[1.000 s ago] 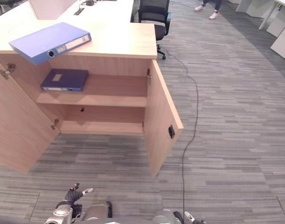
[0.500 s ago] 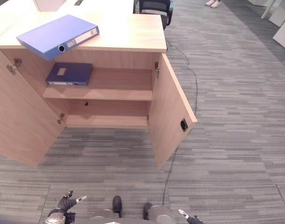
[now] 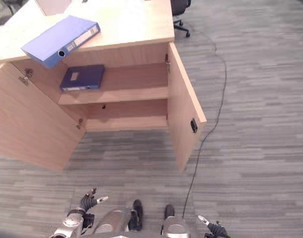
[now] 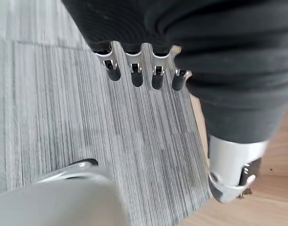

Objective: Put the empty folder in the office cabinet

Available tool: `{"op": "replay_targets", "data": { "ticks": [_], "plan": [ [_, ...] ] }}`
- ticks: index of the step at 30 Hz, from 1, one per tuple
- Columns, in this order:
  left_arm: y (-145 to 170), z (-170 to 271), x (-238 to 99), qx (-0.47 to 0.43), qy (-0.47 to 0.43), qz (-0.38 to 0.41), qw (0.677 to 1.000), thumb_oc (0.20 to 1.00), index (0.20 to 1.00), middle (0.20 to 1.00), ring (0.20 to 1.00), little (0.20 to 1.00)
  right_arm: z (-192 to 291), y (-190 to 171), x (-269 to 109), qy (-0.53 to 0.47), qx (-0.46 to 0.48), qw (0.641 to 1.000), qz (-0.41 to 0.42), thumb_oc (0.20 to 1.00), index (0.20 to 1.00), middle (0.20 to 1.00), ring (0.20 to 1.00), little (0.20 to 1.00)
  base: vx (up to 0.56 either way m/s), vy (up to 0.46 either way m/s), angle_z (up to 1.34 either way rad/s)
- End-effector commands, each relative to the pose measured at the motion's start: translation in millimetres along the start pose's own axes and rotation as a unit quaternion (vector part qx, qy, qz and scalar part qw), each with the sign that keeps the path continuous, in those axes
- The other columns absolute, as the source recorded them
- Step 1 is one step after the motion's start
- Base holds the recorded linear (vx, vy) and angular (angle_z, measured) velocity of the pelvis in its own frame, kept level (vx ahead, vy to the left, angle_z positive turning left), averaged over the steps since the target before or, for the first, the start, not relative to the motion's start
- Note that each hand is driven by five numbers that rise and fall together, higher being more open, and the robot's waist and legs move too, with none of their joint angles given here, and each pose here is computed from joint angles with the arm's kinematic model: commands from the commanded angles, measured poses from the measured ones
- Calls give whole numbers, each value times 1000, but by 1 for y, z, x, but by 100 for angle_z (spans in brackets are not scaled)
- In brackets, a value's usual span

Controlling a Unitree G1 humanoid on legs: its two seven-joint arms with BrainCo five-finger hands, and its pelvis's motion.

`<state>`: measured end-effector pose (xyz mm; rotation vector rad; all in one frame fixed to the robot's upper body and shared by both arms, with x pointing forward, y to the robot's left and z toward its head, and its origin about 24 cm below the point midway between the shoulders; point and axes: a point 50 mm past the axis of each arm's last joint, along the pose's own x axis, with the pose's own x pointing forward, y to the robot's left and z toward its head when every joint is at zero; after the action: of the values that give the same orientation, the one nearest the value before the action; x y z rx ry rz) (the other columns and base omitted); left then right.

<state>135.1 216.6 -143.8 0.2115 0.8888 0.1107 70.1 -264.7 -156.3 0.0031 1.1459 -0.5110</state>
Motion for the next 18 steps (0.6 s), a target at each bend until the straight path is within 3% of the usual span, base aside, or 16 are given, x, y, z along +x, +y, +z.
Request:
{"op": "replay_targets", "data": {
  "ticks": [1, 18],
  "plan": [
    [2, 16, 4, -3, -34, 12, 999, 1000, 1000, 1000, 1000, 1000, 6, -11, 1, -16, -13, 1000, -10, 1000, 1000, 1000, 1000, 1000, 162, 140, 14],
    [14, 12, 4, -33, -21, 44, 998, 1000, 1000, 1000, 1000, 1000, 3, -12, 1, -4, -34, 999, -1, 1000, 1000, 1000, 1000, 1000, 158, 305, -9]
  ]
}}
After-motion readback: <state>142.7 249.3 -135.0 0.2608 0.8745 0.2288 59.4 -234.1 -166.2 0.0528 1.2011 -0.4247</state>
